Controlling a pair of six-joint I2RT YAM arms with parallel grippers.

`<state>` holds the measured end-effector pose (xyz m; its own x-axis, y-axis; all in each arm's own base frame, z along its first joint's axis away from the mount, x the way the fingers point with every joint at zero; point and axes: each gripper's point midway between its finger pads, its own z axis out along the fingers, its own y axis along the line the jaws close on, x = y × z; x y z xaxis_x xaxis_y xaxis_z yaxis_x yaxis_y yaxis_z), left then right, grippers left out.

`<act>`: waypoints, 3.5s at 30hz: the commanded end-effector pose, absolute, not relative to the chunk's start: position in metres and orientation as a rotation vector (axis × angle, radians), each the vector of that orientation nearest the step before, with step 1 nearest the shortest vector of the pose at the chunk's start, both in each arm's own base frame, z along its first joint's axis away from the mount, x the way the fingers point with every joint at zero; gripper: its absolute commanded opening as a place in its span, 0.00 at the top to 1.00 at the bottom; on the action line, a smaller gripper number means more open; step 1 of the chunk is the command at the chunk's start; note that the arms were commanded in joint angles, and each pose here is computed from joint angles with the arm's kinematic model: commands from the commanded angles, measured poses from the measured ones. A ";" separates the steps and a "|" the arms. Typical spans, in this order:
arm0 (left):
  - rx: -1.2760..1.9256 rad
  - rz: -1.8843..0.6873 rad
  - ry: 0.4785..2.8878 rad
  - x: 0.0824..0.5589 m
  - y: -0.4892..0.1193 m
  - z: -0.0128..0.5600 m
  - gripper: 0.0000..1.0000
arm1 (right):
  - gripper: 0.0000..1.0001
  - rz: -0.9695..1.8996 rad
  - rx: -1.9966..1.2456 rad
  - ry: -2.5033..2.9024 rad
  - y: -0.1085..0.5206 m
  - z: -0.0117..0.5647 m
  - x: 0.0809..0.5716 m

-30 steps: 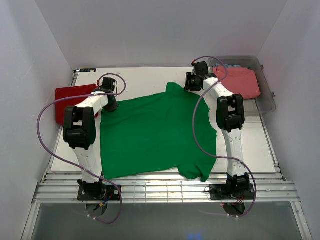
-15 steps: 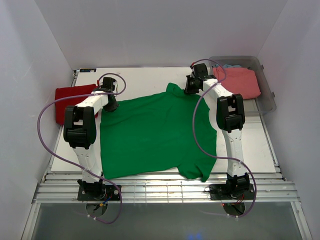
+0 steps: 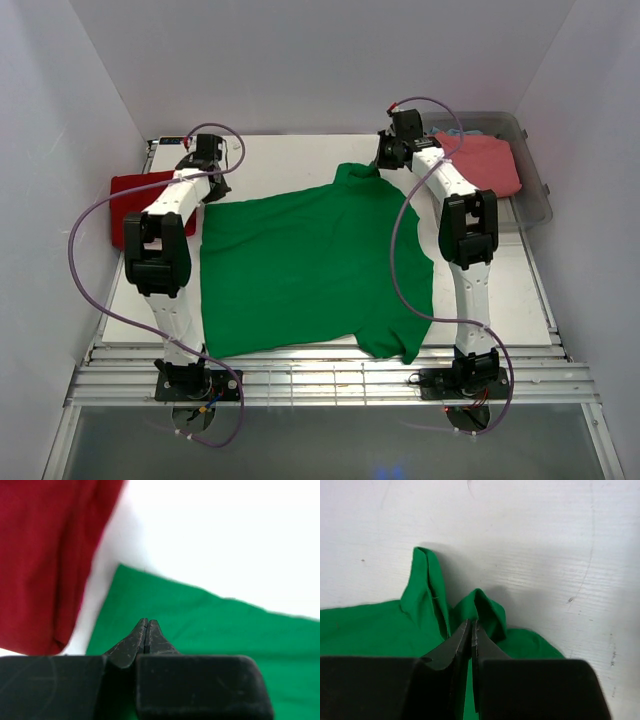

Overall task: Fold and stack the t-shirts
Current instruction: Flatten the tshirt out, then fold the tshirt

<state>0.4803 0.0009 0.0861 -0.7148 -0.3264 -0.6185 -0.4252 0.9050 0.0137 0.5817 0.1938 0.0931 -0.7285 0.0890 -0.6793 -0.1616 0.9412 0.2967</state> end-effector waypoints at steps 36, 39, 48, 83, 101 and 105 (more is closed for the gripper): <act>-0.624 0.330 2.409 0.500 0.049 0.061 0.48 | 0.92 0.417 -0.123 2.262 0.184 0.157 0.569; -0.627 0.296 2.401 0.509 0.046 0.059 0.48 | 0.92 0.415 -0.135 2.265 0.184 0.158 0.567; -0.613 0.255 2.391 0.526 0.042 0.055 0.48 | 0.92 0.418 -0.154 2.293 0.184 0.149 0.560; -0.677 0.136 2.366 0.567 0.046 0.047 1.00 | 0.92 0.363 -0.104 2.256 0.178 0.154 0.587; -0.662 -0.025 2.054 0.580 0.042 0.143 1.00 | 0.92 0.472 -0.035 2.097 0.150 0.212 0.590; -0.649 -0.055 1.984 0.554 0.040 0.161 1.00 | 0.92 0.494 -0.056 2.127 0.151 0.206 0.563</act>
<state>0.5453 0.0393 0.0726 -0.5515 -0.4599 -0.6960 -0.4849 0.8556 -0.1811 0.5711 0.1408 0.1562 -0.6592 0.1447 -0.7379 -0.1455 0.9382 0.3140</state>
